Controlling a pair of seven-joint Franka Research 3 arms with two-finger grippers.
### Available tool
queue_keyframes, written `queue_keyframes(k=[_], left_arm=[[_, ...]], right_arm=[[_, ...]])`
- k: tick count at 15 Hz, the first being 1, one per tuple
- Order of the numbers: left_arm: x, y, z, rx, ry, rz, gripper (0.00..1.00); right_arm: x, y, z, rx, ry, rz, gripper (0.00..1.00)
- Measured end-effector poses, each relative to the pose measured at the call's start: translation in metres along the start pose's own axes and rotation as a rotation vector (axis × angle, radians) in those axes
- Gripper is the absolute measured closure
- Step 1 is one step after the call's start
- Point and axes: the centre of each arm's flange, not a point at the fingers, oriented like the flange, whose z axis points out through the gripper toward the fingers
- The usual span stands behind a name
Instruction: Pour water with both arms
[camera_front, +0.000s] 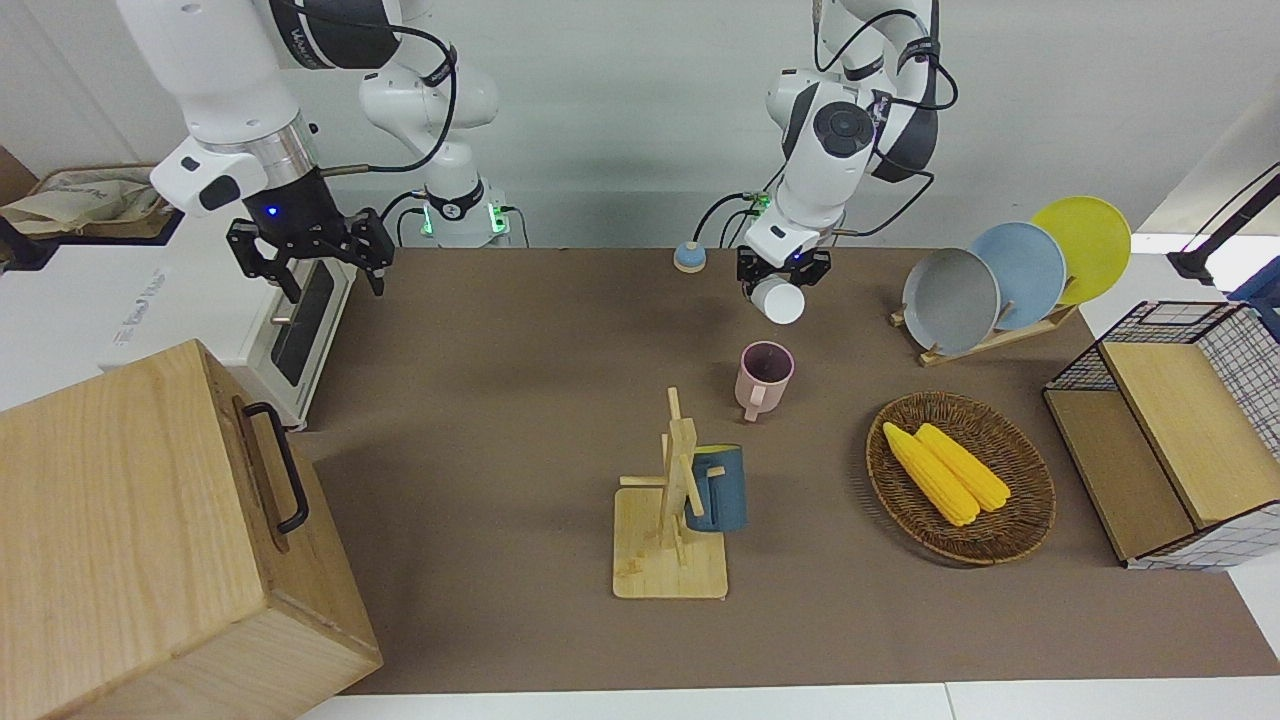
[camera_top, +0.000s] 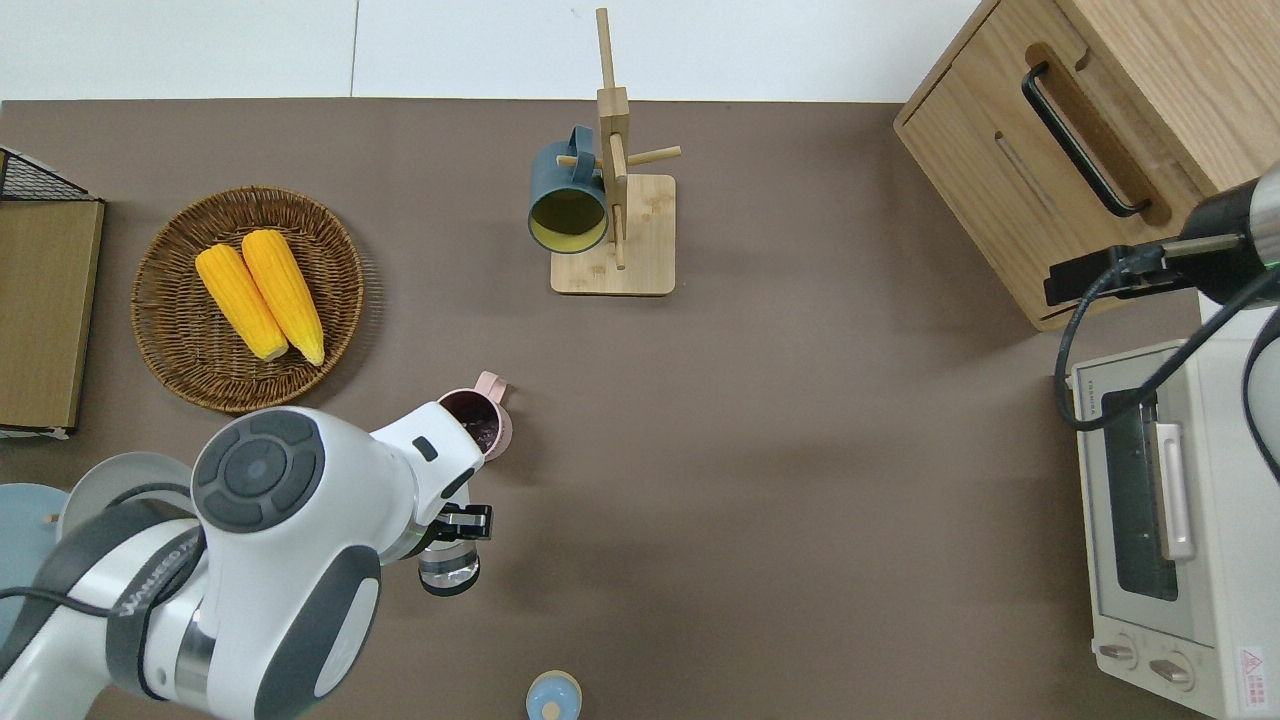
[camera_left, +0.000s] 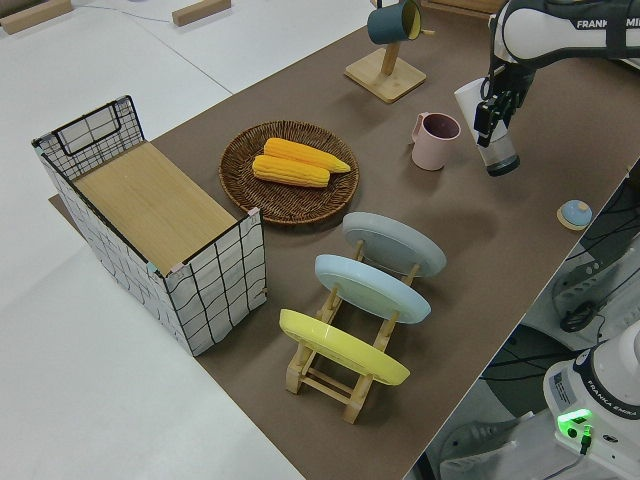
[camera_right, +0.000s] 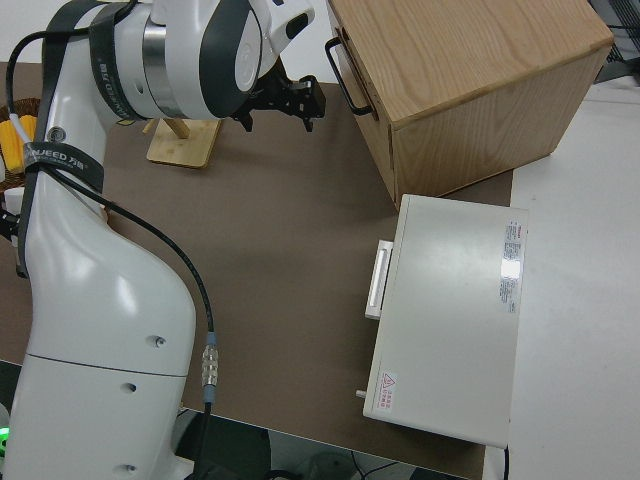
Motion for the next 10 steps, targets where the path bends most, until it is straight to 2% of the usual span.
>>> queue_keyframes(k=[2,4,8,10], left_arm=[[-0.012,0.001,0.005,-0.005,0.050,0.008,0.37],[-0.018,0.002,0.007,-0.005,0.064,0.013,0.37],[-0.018,0.001,0.006,-0.007,0.072,0.008,0.37],[-0.013,-0.009,0.002,-0.016,0.098,-0.019,0.37]], right_arm=[[0.000,0.000,0.000,0.000,0.000,0.000,0.00],[0.000,0.000,0.000,0.000,0.000,0.000,0.00],[0.000,0.000,0.000,0.000,0.000,0.000,0.00],[0.000,0.000,0.000,0.000,0.000,0.000,0.00]])
